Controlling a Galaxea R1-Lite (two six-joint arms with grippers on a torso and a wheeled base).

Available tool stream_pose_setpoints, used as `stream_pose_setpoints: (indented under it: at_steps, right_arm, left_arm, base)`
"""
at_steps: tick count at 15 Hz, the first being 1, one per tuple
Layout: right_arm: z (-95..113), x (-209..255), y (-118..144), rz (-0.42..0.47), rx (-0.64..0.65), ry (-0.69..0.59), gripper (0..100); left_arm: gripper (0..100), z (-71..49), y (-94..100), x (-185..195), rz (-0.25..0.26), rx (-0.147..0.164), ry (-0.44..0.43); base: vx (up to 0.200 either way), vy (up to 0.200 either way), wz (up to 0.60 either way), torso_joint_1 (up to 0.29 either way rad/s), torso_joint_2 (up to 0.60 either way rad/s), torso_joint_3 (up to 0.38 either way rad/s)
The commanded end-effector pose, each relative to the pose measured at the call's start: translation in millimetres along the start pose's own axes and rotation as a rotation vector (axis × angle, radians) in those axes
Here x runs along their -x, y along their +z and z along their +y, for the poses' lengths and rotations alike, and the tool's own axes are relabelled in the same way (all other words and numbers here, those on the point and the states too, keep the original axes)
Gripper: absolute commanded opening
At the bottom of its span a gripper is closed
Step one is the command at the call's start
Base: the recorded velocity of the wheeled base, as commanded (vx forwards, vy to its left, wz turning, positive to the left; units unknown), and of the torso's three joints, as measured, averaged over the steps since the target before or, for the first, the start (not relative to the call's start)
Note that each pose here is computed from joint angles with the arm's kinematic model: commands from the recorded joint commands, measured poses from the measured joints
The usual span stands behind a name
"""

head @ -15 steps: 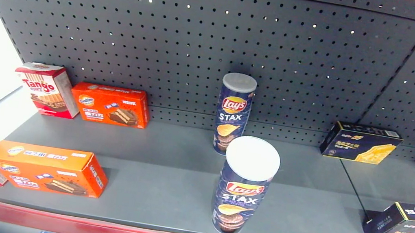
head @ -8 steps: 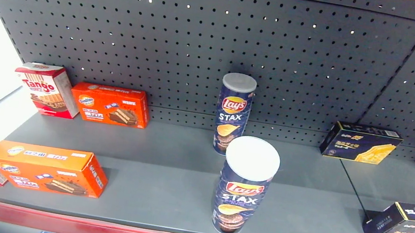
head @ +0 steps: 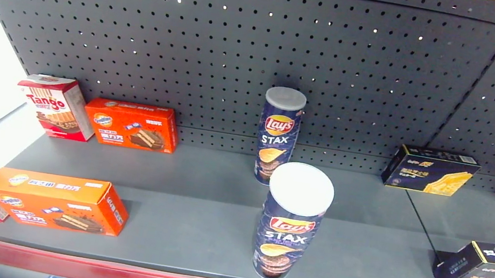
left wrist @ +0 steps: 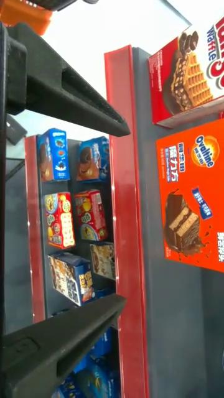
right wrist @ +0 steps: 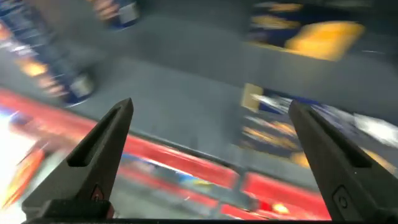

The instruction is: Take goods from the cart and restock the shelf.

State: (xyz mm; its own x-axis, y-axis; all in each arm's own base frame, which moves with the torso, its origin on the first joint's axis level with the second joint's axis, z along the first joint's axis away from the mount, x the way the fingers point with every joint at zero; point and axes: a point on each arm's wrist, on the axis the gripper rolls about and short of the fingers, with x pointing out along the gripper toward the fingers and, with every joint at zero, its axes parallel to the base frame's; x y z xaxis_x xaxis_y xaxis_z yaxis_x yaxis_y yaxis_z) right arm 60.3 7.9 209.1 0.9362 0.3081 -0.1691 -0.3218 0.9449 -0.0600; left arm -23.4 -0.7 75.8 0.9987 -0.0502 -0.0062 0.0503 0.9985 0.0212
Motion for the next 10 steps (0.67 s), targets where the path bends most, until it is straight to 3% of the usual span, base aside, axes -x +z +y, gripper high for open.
stream_pose_setpoints:
  at_steps: [1,10]
  right_arm:
    - [4,-57,7,0.134,0.009,0.196,100]
    - [49,-122,-5,0.268,0.095,0.428,100]
  left_arm:
    - [100,0.0,0.1,0,0.005,0.0,-0.001]
    - [100,0.0,0.1,0,0.005,0.003,0.0]
  base:
    - [0.0,0.0,0.0,0.0,0.0,0.0]
    - [0.0,0.0,0.0,0.0,0.0,0.0]
